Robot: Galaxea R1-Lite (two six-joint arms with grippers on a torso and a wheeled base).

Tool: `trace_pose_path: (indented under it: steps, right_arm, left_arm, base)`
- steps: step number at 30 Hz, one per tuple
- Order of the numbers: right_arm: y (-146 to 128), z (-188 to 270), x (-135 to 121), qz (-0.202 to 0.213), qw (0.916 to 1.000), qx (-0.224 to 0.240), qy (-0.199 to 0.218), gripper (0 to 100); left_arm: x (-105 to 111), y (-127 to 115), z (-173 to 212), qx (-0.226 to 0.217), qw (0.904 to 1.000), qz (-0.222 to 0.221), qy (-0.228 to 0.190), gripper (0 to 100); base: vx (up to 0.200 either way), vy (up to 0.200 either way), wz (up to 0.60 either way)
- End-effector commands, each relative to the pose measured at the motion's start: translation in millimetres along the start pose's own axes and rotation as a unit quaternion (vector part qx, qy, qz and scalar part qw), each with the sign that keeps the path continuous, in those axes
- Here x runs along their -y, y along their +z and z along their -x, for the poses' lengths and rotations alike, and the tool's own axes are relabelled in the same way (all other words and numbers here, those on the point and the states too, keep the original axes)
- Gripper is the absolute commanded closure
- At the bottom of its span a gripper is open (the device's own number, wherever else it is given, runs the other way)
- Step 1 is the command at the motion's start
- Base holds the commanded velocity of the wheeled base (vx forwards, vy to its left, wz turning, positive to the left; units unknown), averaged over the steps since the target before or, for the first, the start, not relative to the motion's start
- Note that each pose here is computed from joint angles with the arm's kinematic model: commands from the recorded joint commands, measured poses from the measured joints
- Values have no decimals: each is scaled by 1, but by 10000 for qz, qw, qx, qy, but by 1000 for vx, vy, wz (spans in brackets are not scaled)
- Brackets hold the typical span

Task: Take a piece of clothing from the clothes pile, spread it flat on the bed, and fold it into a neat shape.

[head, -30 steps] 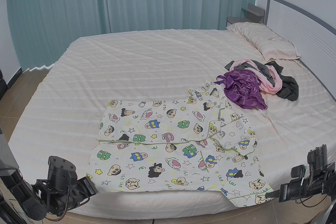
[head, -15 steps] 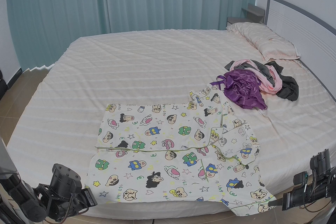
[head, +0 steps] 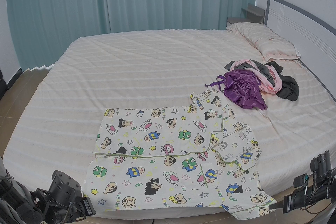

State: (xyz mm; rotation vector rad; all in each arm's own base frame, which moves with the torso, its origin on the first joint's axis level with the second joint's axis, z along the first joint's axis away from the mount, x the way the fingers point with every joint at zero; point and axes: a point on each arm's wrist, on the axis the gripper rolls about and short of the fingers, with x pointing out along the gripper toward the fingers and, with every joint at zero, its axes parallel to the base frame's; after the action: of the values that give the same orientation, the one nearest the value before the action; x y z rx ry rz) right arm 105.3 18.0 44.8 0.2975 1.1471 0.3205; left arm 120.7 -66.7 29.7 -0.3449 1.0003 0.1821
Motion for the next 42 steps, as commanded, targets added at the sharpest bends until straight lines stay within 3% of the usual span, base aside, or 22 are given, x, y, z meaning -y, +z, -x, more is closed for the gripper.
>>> trace_pose_path:
  steps: [1, 9, 15, 25, 28, 36, 42]
  right_arm:
    - [-4, 0, 1, -11, 10000, -45, 4, 100]
    - [25, 9, -6, 61, 9976, 680, 150, 100]
    - [44, 8, -9, -83, 9965, 814, 195, 100]
    - [77, -4, -6, -181, 9962, 839, 134, 100]
    - [96, -7, -4, -337, 9948, 957, 126, 100]
    - [126, -19, -2, -632, 9925, 1034, 154, 100]
    - [153, -34, 1, -859, 9872, 1317, 259, 100]
  left_arm:
    - [-2, -2, 4, 27, 10000, -17, -55, 100]
    - [18, 30, -1, 470, 9975, 415, -314, 100]
    - [34, 56, -2, 610, 9951, 660, -401, 100]
    - [49, 93, -15, 216, 9940, 979, -426, 100]
    - [52, 108, -22, 167, 9896, 1346, -470, 100]
    - [52, 127, -43, 108, 9841, 1733, -366, 100]
    - [57, 151, -54, 52, 9688, 2387, -669, 100]
  base:
    - [0, 0, 0]
    - [0, 0, 0]
    - [0, 0, 0]
    - [0, 0, 0]
    - [0, 0, 0]
    - [0, 0, 0]
    - [0, 0, 0]
